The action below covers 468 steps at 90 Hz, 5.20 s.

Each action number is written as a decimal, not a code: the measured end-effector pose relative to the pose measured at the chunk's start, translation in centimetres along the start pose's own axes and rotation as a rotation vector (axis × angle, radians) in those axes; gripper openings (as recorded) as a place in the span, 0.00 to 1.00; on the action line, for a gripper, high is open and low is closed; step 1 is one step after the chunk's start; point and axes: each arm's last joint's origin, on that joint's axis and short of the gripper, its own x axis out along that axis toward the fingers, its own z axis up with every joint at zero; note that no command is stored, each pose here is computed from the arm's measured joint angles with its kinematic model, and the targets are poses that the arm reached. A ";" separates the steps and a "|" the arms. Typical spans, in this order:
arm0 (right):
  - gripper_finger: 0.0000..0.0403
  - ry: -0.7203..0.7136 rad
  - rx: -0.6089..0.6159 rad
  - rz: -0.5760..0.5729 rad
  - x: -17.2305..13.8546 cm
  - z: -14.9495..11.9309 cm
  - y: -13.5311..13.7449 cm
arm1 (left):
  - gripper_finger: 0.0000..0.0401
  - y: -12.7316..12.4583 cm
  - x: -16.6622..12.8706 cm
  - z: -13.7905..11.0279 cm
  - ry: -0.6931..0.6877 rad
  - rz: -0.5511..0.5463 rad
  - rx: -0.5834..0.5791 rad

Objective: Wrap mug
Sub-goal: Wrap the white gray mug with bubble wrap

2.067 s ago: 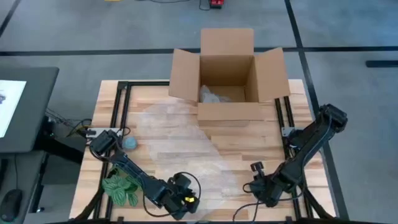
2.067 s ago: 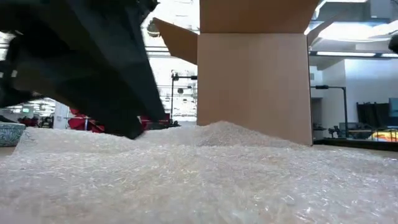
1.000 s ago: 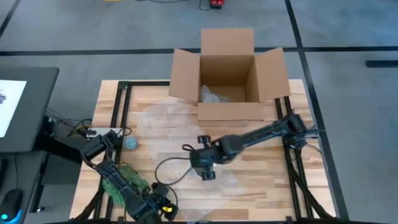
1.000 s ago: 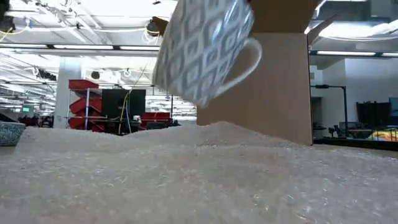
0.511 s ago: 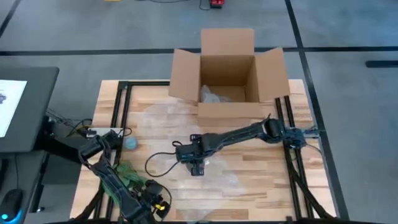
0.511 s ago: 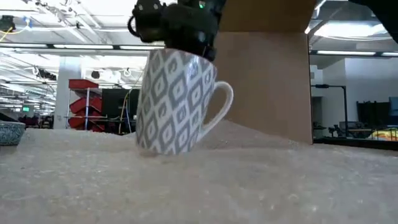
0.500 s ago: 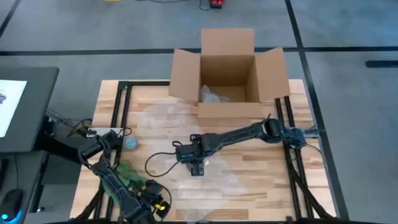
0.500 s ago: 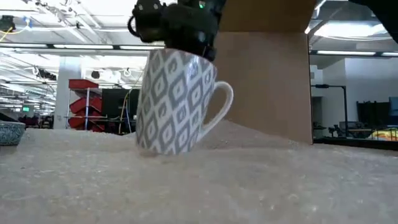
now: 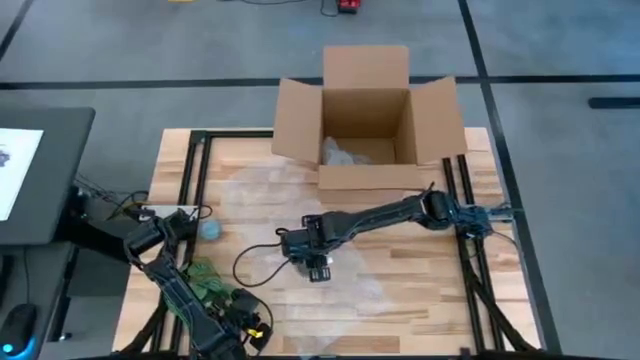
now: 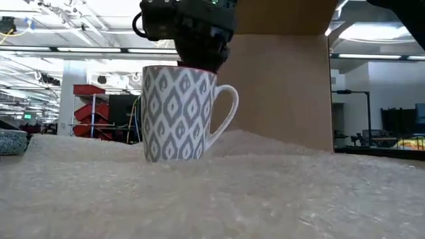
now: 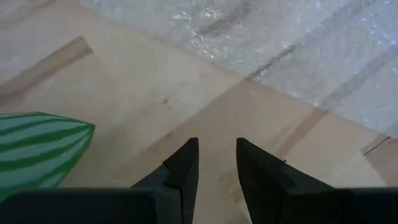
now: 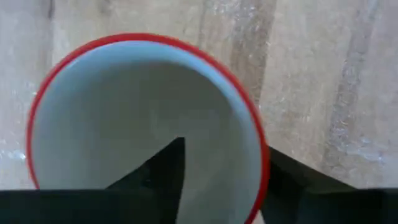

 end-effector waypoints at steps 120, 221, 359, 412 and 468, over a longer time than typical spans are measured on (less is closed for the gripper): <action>0.32 -0.364 -0.128 0.260 -6.0 -19.3 9.7 | 0.21 7.2 -2.8 25.2 -0.155 0.335 -0.172; 0.32 -0.377 -0.073 0.232 -5.4 -19.6 9.4 | 0.56 27.4 14.5 29.7 0.195 0.510 -0.373; 0.32 -0.467 -0.072 0.240 -5.7 -18.7 9.1 | 0.00 8.4 -3.9 17.7 -0.719 -0.609 0.186; 0.32 -0.443 -0.113 0.247 -5.9 -19.3 10.2 | 0.00 5.2 -4.9 14.0 -0.702 -0.895 0.195; 0.32 -0.474 -0.124 0.143 -9.0 -20.9 9.8 | 0.25 -0.8 -1.8 10.6 -0.350 -1.142 0.119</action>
